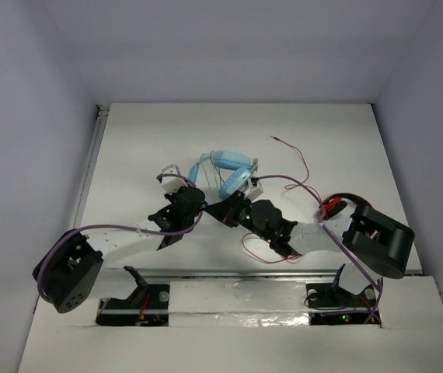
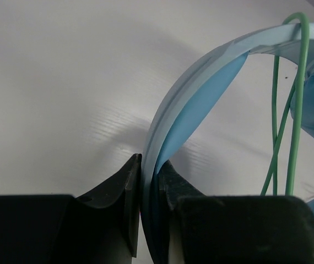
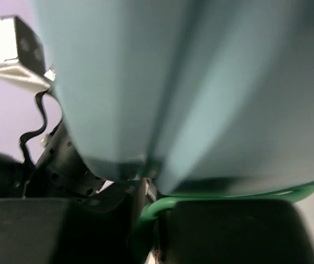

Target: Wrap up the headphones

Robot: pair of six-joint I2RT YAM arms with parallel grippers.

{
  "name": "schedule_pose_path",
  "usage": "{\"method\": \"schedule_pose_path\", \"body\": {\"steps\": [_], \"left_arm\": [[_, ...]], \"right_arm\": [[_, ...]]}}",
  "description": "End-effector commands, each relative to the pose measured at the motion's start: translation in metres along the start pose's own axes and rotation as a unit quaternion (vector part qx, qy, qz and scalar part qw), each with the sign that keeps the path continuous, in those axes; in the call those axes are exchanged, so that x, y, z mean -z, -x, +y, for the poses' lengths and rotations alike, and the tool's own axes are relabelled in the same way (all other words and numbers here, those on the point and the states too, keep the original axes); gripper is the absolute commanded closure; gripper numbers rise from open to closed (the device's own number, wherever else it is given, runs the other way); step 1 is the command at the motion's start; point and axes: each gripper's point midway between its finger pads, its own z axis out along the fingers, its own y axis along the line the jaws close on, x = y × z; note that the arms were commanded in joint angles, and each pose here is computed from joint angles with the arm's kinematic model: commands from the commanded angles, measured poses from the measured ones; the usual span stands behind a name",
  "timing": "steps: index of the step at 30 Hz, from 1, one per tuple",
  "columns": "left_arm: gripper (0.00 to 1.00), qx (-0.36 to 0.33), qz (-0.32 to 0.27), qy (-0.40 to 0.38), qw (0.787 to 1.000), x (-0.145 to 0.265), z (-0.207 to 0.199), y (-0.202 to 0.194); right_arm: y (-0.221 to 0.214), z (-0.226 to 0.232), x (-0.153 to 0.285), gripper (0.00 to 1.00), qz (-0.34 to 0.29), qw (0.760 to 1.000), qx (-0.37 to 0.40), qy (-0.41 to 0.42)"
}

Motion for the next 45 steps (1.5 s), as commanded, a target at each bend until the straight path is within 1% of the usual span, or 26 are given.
{"method": "schedule_pose_path", "body": {"steps": [1, 3, 4, 8, 10, 12, 14, 16, 17, 22, 25, 27, 28, 29, 30, 31, 32, 35, 36, 37, 39, 40, 42, 43, 44, 45], "left_arm": [[1.0, 0.016, 0.017, -0.045, 0.999, 0.012, -0.02, -0.008], [1.0, 0.008, 0.024, -0.04, 0.999, 0.01, -0.016, -0.014], [1.0, 0.004, 0.026, -0.038, 0.999, 0.01, -0.015, -0.016], [1.0, -0.039, 0.036, -0.01, 0.999, 0.0, -0.009, -0.027], [1.0, -0.054, 0.05, -0.009, 0.997, -0.004, -0.009, -0.037], [1.0, -0.058, 0.058, -0.017, 0.997, -0.006, -0.01, -0.044], [1.0, -0.065, 0.061, -0.015, 0.996, -0.008, -0.009, -0.048], [1.0, -0.074, 0.064, -0.013, 0.995, -0.008, -0.006, -0.05], [1.0, -0.072, 0.064, -0.016, 0.995, -0.008, -0.007, -0.05], [1.0, -0.073, 0.071, -0.025, 0.994, -0.005, -0.009, -0.051], [1.0, -0.074, 0.074, -0.032, 0.994, -0.003, -0.011, -0.051], [1.0, -0.08, 0.073, -0.03, 0.994, -0.003, -0.011, -0.05], [1.0, -0.083, 0.072, -0.028, 0.994, -0.004, -0.01, -0.049], [1.0, -0.086, 0.071, -0.025, 0.993, -0.005, -0.01, -0.049], [1.0, -0.092, 0.07, -0.023, 0.993, -0.007, -0.011, -0.048], [1.0, -0.097, 0.068, -0.024, 0.993, -0.008, -0.013, -0.048], [1.0, -0.099, 0.066, -0.023, 0.993, -0.009, -0.014, -0.047], [1.0, -0.107, 0.049, -0.014, 0.993, -0.019, -0.018, -0.04], [1.0, -0.1, 0.037, -0.013, 0.994, -0.027, -0.018, -0.033], [1.0, -0.104, 0.032, -0.013, 0.994, -0.032, -0.02, -0.027], [1.0, -0.102, 0.025, 0.006, 0.994, -0.048, -0.012, -0.018], [1.0, -0.1, 0.017, 0.007, 0.995, -0.054, -0.015, -0.01], [1.0, -0.107, 0.016, 0.023, 0.994, -0.065, -0.008, -0.005], [1.0, -0.096, 0.014, 0.024, 0.995, -0.073, -0.007, 0.004], [0.91, -0.098, 0.017, 0.023, 0.995, -0.076, -0.006, 0.006], [0.84, -0.091, 0.017, 0.011, 0.996, -0.077, -0.011, 0.011]], "right_arm": [[0.017, 0.038, -0.014, 0.81, -0.04, 0.997, -0.048, 0.049], [0.015, 0.031, -0.016, 0.73, -0.041, 0.996, -0.062, 0.039], [0.014, 0.027, -0.016, 0.67, -0.041, 0.996, -0.066, 0.034], [0.008, 0.012, -0.016, 0.56, -0.033, 0.997, -0.073, 0.014], [0.008, 0.009, -0.016, 0.53, -0.034, 0.997, -0.071, 0.006], [0.009, 0.006, -0.013, 0.53, -0.036, 0.997, -0.065, -0.005], [0.013, -0.003, -0.011, 0.52, -0.047, 0.997, -0.055, -0.025], [0.023, -0.004, -0.007, 0.48, -0.069, 0.996, -0.043, -0.033], [0.024, -0.01, -0.007, 0.48, -0.071, 0.996, -0.033, -0.051], [0.036, -0.022, -0.008, 0.48, -0.102, 0.991, 0.005, -0.088], [0.04, -0.026, -0.011, 0.49, -0.108, 0.988, 0.03, -0.106], [0.048, -0.033, -0.009, 0.52, -0.122, 0.982, 0.058, -0.129], [0.054, -0.03, -0.01, 0.57, -0.134, 0.979, 0.068, -0.136], [0.066, -0.032, -0.007, 0.59, -0.158, 0.972, 0.08, -0.155], [0.071, -0.035, -0.001, 0.61, -0.163, 0.966, 0.103, -0.175], [0.079, -0.033, 0.001, 0.67, -0.177, 0.961, 0.111, -0.182], [0.09, -0.035, 0.007, 0.69, -0.2, 0.952, 0.12, -0.197], [0.121, -0.033, 0.022, 0.74, -0.235, 0.935, 0.15, -0.219], [0.129, -0.034, 0.026, 0.75, -0.237, 0.929, 0.167, -0.229], [0.144, -0.032, 0.031, 0.76, -0.249, 0.925, 0.168, -0.233], [0.155, -0.035, 0.04, 0.77, -0.253, 0.917, 0.184, -0.248], [0.167, -0.029, 0.048, 0.77, -0.264, 0.914, 0.184, -0.246], [0.174, -0.03, 0.059, 0.76, -0.263, 0.908, 0.205, -0.254], [0.176, -0.027, 0.064, 0.74, -0.263, 0.906, 0.212, -0.255], [0.183, -0.023, 0.074, 0.73, -0.268, 0.903, 0.217, -0.257], [0.185, -0.022, 0.08, 0.72, -0.266, 0.9, 0.228, -0.261]]}}
